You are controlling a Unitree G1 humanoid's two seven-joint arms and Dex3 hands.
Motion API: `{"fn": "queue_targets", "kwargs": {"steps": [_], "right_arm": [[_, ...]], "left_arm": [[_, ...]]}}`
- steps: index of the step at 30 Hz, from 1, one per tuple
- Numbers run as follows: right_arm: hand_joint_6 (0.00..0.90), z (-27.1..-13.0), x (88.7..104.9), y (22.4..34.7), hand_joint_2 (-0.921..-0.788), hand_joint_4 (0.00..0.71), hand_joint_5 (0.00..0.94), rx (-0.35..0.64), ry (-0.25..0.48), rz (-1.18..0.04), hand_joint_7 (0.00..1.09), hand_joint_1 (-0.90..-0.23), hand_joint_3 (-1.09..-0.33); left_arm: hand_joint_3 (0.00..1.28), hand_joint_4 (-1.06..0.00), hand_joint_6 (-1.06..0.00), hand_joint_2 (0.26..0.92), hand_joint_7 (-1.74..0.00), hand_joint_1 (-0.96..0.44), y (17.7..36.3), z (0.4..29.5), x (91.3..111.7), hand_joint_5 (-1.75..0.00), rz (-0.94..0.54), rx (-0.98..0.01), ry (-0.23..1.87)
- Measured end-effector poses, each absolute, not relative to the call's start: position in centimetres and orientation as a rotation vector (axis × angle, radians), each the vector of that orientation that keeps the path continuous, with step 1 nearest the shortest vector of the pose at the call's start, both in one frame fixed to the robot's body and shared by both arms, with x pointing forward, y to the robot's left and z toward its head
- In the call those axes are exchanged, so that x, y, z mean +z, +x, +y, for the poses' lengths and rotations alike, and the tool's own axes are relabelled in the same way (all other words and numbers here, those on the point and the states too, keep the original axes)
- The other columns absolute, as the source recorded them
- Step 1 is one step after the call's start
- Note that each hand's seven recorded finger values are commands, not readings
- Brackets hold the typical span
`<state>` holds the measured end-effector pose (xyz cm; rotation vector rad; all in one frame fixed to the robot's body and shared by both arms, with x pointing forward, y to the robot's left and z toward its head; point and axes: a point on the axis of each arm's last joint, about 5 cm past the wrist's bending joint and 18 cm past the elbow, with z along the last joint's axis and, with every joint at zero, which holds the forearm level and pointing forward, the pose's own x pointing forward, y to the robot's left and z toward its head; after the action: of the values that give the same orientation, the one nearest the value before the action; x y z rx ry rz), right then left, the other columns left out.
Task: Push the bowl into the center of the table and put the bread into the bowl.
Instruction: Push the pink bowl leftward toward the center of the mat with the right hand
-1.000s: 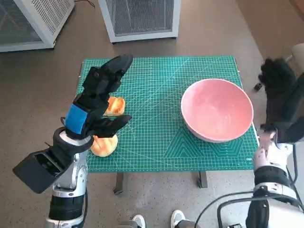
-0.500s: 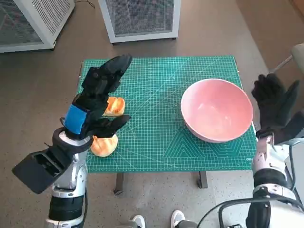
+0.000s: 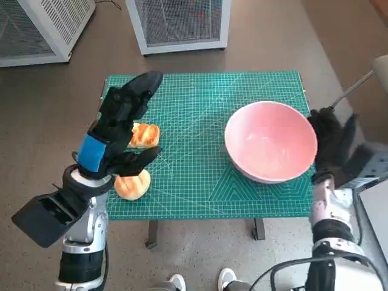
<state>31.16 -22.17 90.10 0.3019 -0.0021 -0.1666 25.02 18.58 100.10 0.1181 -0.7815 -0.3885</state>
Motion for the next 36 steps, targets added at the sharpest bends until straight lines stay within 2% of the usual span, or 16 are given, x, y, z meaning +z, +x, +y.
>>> {"fn": "queue_targets", "kwargs": {"steps": [7, 15, 18, 22, 31, 36], "right_arm": [[0.123, -19.6, 90.1, 31.8, -0.921, 0.274, 0.005, -0.114, 0.366, 0.014, 0.37, -0.460, -0.676], [0.136, -17.5, 90.8, 32.6, -0.921, 0.286, 0.009, -0.061, 0.441, 0.003, 0.38, -0.450, -0.691], [0.114, -16.8, 91.2, 32.9, -0.921, 0.280, 0.004, -0.045, 0.472, -0.003, 0.45, -0.454, -0.687], [0.097, -15.8, 91.5, 33.2, -0.921, 0.263, 0.001, -0.020, 0.519, -0.007, 0.50, -0.451, -0.676], [0.063, -13.9, 91.9, 33.5, -0.921, 0.248, 0.003, 0.030, 0.556, 0.013, 0.49, -0.448, -0.634], [0.088, -13.1, 92.1, 33.6, -0.921, 0.250, 0.003, 0.051, 0.562, 0.024, 0.45, -0.442, -0.632]], "left_arm": [[0.33, -0.19, 0.00, 0.921, -0.55, -0.56, 24.9, 19.0, 100.2, -0.08, -0.783, -0.381, 0.135], [0.33, -0.20, -0.01, 0.921, -0.55, -0.55, 24.7, 19.7, 100.1, -0.07, -0.789, -0.355, 0.151], [0.33, -0.22, -0.03, 0.921, -0.52, -0.55, 24.5, 19.8, 99.9, -0.05, -0.787, -0.350, 0.154], [0.33, -0.23, -0.04, 0.921, -0.51, -0.55, 24.2, 19.9, 99.6, -0.05, -0.782, -0.345, 0.157], [0.32, -0.24, -0.07, 0.921, -0.45, -0.55, 23.7, 20.3, 99.6, -0.03, -0.788, -0.335, 0.169], [0.32, -0.24, -0.08, 0.921, -0.43, -0.55, 23.5, 20.5, 99.5, -0.02, -0.788, -0.324, 0.172]]}}
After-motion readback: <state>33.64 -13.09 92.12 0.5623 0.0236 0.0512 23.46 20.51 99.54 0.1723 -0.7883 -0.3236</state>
